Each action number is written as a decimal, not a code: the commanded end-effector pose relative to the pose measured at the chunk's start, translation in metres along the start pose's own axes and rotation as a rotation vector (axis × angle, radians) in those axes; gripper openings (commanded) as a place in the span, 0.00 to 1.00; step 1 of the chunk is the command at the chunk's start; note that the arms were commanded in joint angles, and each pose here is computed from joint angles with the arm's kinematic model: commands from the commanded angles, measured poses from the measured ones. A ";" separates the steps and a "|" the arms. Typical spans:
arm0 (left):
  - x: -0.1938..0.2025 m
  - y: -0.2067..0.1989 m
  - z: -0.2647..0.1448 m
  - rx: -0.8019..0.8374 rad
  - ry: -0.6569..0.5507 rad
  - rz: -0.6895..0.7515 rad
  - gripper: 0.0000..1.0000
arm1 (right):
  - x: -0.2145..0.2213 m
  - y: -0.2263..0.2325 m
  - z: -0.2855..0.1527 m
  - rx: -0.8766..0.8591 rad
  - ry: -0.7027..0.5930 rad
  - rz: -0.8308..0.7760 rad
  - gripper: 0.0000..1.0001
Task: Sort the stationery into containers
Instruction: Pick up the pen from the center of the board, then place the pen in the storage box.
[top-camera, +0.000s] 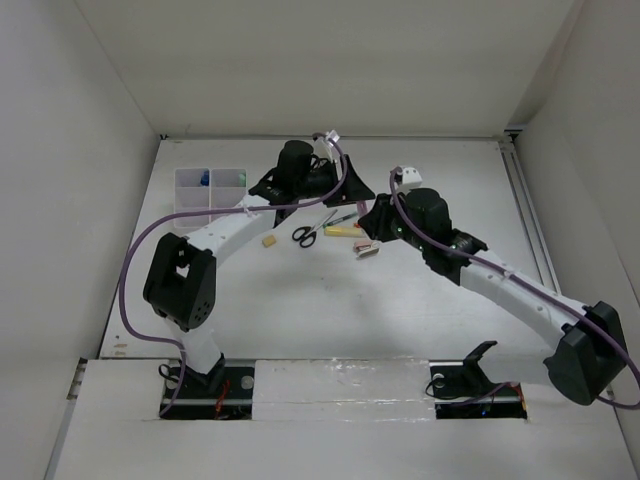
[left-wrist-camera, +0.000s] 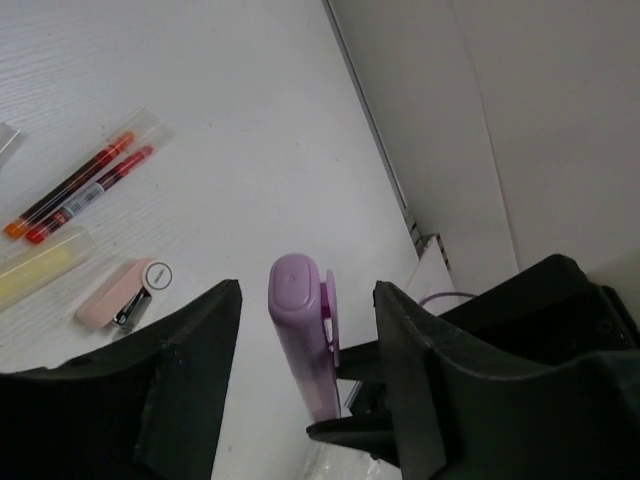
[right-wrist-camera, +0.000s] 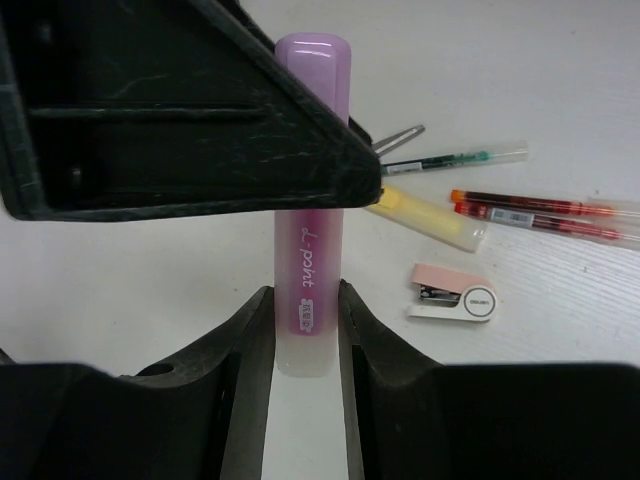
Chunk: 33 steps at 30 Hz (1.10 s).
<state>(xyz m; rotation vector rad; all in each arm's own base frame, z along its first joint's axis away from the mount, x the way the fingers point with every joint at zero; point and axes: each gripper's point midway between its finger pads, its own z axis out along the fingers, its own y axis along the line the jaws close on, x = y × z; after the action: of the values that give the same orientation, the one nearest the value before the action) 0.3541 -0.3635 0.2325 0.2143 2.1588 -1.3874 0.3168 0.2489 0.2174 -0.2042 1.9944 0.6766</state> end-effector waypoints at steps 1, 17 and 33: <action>-0.015 -0.021 -0.005 0.062 -0.043 0.040 0.50 | -0.030 0.026 0.003 -0.073 -0.086 -0.010 0.00; -0.117 0.045 -0.066 -0.460 -0.382 0.036 0.00 | 0.006 -0.015 -0.003 0.036 -0.052 0.009 0.80; -0.214 0.161 -0.280 -1.289 -0.982 -0.149 0.00 | 0.056 -0.051 -0.039 0.065 0.002 -0.009 0.80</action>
<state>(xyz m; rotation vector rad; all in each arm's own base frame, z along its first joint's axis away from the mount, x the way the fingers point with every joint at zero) 0.5035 -0.0382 0.2795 -0.8371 1.8435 -0.0357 0.2813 0.1943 0.1590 -0.1554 2.0439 0.5924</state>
